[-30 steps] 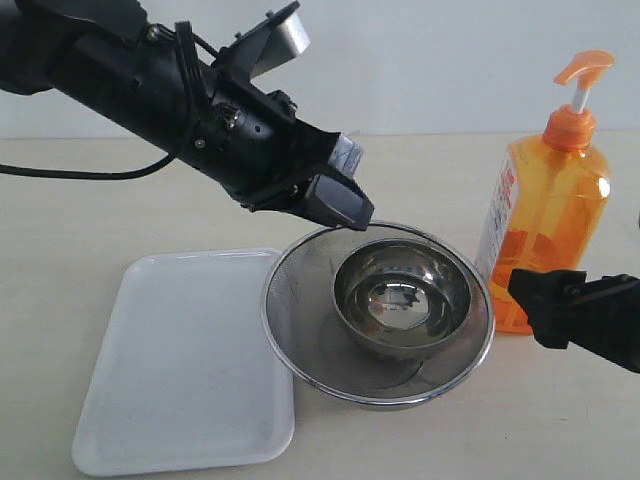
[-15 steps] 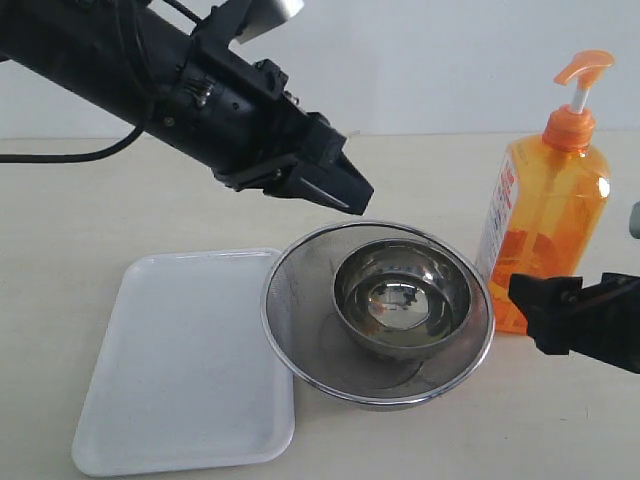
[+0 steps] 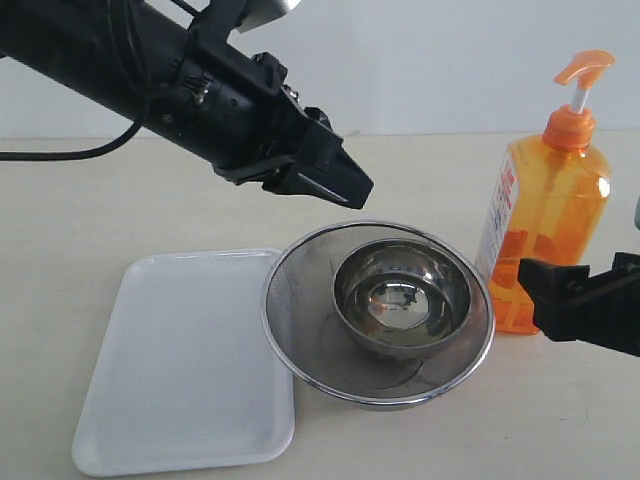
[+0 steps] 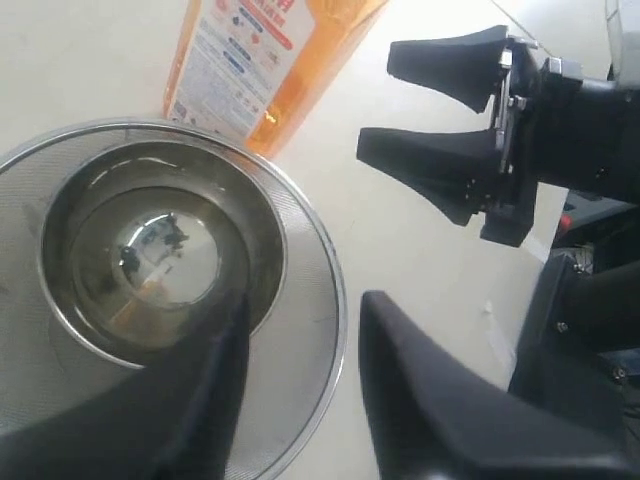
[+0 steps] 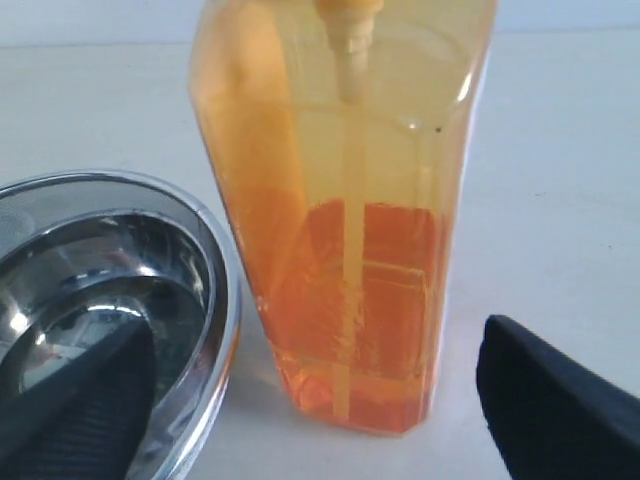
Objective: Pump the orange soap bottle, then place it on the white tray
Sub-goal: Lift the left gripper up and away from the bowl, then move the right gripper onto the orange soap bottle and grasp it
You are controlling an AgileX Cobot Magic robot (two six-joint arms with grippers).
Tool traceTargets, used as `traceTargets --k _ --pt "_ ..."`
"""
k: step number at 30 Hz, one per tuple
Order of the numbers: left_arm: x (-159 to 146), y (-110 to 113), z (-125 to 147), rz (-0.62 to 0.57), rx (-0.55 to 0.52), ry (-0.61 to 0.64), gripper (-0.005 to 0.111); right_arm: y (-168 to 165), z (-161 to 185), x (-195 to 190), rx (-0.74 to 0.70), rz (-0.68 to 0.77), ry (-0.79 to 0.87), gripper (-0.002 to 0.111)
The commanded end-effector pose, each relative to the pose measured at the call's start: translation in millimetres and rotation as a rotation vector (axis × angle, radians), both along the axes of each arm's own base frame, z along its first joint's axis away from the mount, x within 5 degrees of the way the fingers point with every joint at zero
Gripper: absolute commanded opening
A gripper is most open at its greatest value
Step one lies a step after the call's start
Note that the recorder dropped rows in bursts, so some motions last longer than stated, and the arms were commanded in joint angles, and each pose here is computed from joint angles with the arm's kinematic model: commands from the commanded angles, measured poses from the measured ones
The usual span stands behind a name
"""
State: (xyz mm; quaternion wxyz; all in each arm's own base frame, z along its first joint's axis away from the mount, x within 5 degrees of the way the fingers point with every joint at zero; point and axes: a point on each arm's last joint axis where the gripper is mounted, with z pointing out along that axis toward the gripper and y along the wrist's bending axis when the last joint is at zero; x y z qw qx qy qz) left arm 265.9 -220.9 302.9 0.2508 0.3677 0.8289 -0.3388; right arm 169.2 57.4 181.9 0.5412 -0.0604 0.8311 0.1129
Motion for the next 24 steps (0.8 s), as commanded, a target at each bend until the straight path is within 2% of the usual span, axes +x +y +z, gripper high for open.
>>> traceTargets --k 1,4,6,14,18,24 --pt "-3 -2 3 -0.004 -0.011 -0.013 0.034 -2 6 2 0.012 -0.026 -0.07 0.079" --pt "-3 -2 3 -0.004 -0.011 -0.013 0.034 -2 6 2 0.013 -0.026 -0.079 0.096" --pt "-3 -2 3 -0.004 -0.011 -0.013 0.034 -2 8 3 0.022 -0.03 -0.092 0.1" --pt "-4 -3 4 -0.011 -0.028 0.011 0.034 1 20 13 0.066 -0.043 -0.138 0.1" --pt "-4 -3 4 -0.014 -0.027 0.007 0.034 4 5 24 0.082 -0.069 -0.111 0.1" --pt "-4 -3 4 -0.012 -0.028 0.006 0.034 9 -13 37 0.1 -0.068 -0.155 0.1"
